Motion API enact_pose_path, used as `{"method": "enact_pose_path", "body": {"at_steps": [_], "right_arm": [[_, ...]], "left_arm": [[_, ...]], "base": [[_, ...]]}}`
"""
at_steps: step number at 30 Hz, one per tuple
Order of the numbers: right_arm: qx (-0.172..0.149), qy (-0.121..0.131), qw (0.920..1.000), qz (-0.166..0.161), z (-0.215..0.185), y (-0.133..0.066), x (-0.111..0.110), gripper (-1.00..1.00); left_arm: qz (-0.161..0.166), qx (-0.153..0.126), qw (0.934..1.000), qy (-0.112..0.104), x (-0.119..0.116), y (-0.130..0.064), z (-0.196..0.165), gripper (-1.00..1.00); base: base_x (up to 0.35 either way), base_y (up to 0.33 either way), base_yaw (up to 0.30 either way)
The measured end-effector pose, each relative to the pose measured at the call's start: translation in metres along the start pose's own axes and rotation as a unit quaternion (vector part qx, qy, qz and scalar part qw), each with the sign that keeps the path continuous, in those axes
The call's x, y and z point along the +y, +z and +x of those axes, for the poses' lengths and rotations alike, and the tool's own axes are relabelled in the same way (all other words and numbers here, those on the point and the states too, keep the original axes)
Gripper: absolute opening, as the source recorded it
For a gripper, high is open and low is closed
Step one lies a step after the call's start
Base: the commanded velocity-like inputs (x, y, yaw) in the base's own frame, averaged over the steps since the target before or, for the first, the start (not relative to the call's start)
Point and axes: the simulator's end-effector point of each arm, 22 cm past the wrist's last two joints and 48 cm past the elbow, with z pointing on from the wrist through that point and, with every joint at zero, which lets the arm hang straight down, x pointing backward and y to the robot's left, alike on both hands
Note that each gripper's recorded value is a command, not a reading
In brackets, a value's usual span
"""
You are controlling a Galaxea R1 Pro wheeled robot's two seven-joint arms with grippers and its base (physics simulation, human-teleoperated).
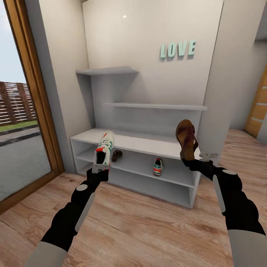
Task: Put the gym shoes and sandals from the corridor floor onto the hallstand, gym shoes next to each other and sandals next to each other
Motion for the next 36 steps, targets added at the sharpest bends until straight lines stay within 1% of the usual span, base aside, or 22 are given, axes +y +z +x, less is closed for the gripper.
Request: {"method": "enact_pose_path", "body": {"at_steps": [6,16,31,36], "right_arm": [[-0.003,0.000,1.0000,0.000,-0.003,-0.002,0.000,-1.00],[-0.008,0.000,1.0000,0.000,-0.008,-0.005,0.001,-1.00],[-0.014,-0.001,0.9999,0.000,-0.016,-0.010,0.001,-1.00],[-0.015,-0.001,0.9999,0.000,-0.017,-0.011,0.001,-1.00]], "left_arm": [[0.000,-0.003,1.0000,0.000,0.000,-0.001,-0.003,-1.00],[0.000,-0.008,1.0000,0.001,0.000,-0.004,-0.009,-1.00],[0.000,-0.015,0.9999,0.001,0.000,-0.008,-0.017,-1.00],[0.000,-0.016,0.9999,0.001,0.000,-0.008,-0.018,-1.00]], "base": [[0.121,0.261,-0.235],[0.005,0.265,-0.235],[-0.018,0.039,-0.235],[-0.111,0.089,-0.089]]}}
